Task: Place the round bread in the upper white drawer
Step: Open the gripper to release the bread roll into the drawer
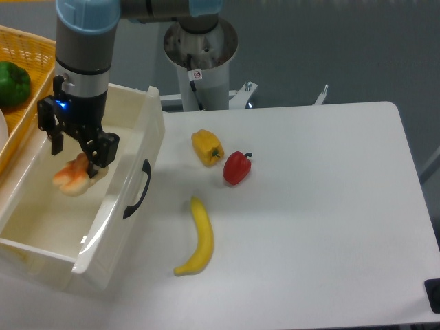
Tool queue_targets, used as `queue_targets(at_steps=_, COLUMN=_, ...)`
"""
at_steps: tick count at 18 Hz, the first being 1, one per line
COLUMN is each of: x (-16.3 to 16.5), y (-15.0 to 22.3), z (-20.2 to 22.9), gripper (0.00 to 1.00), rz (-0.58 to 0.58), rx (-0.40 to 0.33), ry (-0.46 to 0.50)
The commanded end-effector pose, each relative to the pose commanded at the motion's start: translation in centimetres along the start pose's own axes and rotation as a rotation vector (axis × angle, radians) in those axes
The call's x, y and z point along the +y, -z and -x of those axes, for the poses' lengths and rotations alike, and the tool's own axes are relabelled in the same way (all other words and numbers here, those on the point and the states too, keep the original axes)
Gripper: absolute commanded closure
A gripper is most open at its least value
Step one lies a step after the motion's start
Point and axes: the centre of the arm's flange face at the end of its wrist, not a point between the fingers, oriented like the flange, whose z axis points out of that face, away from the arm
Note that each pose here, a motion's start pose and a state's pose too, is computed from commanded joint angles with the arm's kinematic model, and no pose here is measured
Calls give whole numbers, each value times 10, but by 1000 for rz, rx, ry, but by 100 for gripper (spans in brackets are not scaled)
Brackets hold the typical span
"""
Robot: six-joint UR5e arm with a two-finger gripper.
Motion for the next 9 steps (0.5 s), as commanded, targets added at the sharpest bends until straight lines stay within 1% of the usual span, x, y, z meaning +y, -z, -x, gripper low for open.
queue_targets(at_steps=9, x=0, y=-6, z=0, gripper=1, rz=8, rx=8, ry=1)
